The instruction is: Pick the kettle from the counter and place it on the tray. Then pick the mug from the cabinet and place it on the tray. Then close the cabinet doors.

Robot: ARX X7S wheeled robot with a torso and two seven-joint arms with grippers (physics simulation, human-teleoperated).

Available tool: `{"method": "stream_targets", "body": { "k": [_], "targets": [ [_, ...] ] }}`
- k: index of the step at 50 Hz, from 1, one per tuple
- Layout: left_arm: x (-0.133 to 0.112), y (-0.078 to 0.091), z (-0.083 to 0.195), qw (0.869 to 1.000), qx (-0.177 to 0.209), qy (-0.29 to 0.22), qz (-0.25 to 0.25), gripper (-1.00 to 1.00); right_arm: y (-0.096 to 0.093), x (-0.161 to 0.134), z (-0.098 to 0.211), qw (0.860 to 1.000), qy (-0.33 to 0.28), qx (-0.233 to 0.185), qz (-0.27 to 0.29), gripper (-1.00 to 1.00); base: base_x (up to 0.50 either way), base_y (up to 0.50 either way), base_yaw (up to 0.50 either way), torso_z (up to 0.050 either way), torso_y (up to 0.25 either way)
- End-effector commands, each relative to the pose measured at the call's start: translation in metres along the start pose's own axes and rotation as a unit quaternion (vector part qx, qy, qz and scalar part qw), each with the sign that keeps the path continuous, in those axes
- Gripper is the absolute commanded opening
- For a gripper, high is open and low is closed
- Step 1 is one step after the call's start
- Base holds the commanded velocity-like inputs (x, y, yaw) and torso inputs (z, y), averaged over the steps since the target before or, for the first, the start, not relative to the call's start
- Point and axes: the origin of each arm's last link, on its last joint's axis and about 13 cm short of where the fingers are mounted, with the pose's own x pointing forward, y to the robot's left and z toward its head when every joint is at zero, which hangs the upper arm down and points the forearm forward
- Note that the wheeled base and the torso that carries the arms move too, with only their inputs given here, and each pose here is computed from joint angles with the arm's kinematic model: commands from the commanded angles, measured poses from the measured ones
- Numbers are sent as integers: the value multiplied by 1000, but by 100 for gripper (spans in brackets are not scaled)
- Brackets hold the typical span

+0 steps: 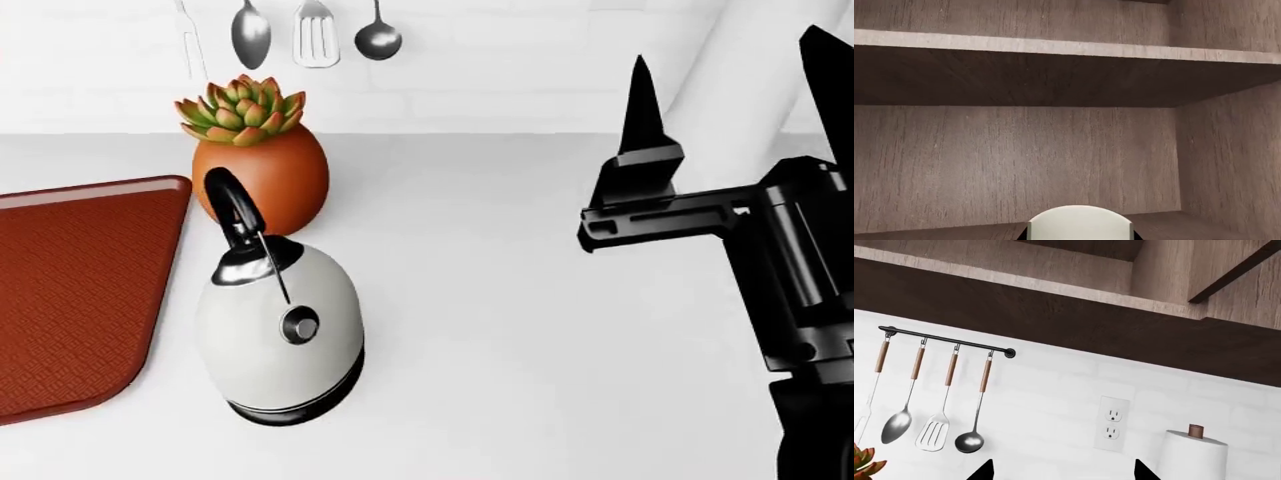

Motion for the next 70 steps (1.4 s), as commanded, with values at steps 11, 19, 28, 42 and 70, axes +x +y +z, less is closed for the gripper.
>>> {"method": "stream_targets", "body": {
  "k": [11,19,28,42,70],
  "targets": [
    [-99,26,-45,993,-63,-6,-101,-100,1,-3,-4,1000,3,8,-5,100,0,0,0,0,0],
    [-143,29,-101,983,-95,26,-154,-100,1,1,-5,1000,4,11,-8,100,0,0,0,0,0],
    [-147,31,-148,981,-89,86,-150,-100,2,2,-3,1000,-2,-1,-14,100,0,0,0,0,0],
    [-141,40,-168,983,-85,108,-118,-100,3,2,-4,1000,-10,-18,-19,100,0,405,0,0,0],
    [-140,45,-182,983,-87,120,-104,-100,4,2,1,999,-17,-24,-16,100,0,500,0,0,0]
  ]
}}
